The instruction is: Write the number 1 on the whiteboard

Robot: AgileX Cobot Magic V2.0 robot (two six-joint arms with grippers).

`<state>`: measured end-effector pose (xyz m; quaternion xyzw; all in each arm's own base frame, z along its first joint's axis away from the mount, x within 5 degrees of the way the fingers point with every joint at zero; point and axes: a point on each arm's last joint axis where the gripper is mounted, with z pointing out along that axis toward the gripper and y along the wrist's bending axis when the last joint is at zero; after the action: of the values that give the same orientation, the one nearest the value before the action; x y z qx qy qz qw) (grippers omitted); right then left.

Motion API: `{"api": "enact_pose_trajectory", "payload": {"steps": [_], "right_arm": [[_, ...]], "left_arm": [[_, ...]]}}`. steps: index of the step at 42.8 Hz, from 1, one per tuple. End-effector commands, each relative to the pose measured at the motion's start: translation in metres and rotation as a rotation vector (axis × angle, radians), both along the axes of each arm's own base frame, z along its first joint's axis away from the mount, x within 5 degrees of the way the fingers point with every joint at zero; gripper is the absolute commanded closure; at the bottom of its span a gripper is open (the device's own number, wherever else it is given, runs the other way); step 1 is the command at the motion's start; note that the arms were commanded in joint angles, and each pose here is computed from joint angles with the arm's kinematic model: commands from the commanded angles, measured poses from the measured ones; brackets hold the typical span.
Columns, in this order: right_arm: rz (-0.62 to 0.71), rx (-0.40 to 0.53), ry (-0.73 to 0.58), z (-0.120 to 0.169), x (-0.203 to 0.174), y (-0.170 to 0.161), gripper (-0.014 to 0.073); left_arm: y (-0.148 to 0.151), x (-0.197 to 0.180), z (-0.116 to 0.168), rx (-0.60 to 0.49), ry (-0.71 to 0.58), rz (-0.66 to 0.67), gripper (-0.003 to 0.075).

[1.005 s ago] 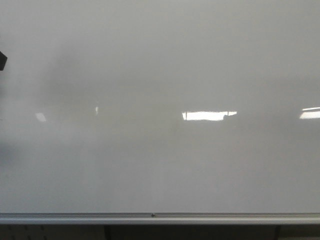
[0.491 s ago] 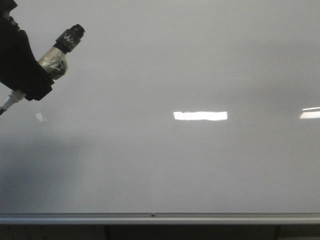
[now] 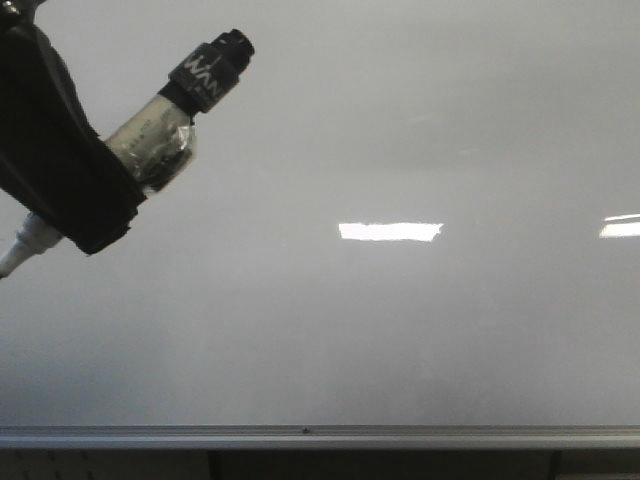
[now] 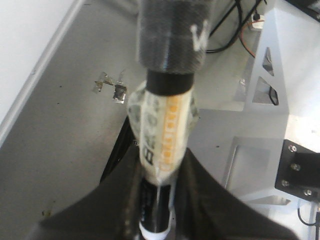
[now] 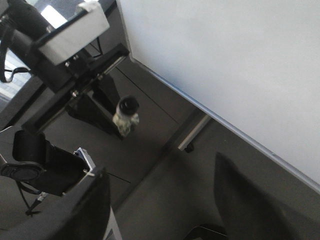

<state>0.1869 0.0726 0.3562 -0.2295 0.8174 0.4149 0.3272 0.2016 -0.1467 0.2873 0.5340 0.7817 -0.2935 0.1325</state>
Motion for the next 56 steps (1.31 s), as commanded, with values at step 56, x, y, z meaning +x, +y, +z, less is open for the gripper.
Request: {"api": "enact_pose_trajectory", "payload": {"steps": [56], "right_arm": [[0.453, 0.045, 0.101, 0.0, 0.042, 0.1, 0.0109]], "left_arm": [[-0.033, -0.009, 0.037, -0.132, -0.011, -0.127, 0.074]]}}
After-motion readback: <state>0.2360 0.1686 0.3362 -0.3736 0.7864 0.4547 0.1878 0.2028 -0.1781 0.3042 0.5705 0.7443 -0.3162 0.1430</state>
